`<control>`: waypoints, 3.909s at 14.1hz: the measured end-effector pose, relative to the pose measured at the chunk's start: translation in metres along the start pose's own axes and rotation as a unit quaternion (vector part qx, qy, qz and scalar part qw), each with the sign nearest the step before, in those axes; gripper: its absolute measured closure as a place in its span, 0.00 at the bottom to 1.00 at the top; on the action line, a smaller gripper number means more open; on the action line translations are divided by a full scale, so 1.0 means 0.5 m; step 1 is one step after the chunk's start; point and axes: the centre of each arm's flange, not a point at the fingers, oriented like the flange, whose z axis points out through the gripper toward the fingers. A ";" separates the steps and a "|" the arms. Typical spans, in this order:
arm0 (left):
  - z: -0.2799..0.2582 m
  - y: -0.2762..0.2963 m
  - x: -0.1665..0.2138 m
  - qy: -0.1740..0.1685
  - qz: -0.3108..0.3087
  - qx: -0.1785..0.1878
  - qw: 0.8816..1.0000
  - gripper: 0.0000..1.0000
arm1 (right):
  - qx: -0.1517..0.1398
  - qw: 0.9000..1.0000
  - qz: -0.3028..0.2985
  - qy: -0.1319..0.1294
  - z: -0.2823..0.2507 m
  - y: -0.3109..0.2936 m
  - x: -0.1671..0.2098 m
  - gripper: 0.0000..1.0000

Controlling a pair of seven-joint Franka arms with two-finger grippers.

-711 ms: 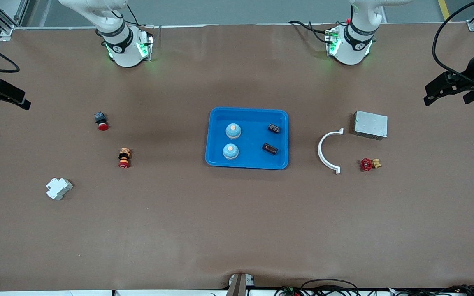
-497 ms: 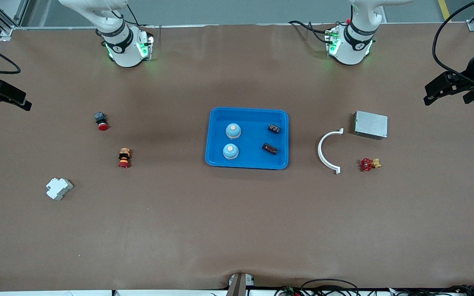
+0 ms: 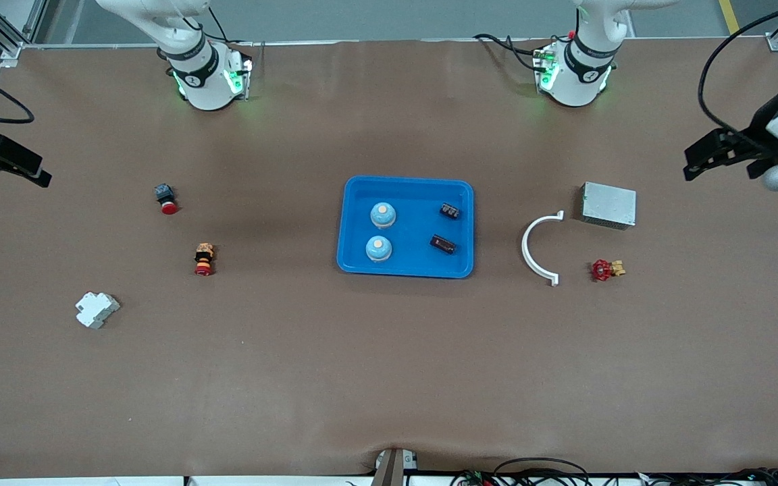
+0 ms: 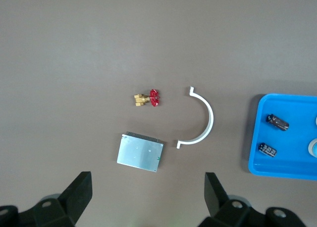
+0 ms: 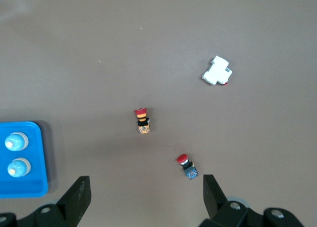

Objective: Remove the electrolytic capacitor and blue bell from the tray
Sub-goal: 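Move the left gripper over the tray while the right gripper reaches the tray, then grasp a black capacitor in the tray with the left gripper and lift, then carry the capacitor to the white arc while the right gripper grasps a bell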

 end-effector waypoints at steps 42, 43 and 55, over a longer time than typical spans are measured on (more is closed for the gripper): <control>0.759 0.714 -0.141 -0.036 -0.492 0.109 0.863 0.66 | -0.026 0.950 0.310 0.009 0.732 -0.865 -0.286 0.00; 0.727 0.706 -0.131 -0.028 -0.491 0.119 0.863 0.66 | -0.030 0.948 0.316 0.012 0.754 -0.878 -0.278 0.00; 0.801 0.347 0.009 -0.060 -0.564 0.207 0.797 0.66 | -0.031 0.939 0.342 0.019 0.898 -0.939 -0.218 0.00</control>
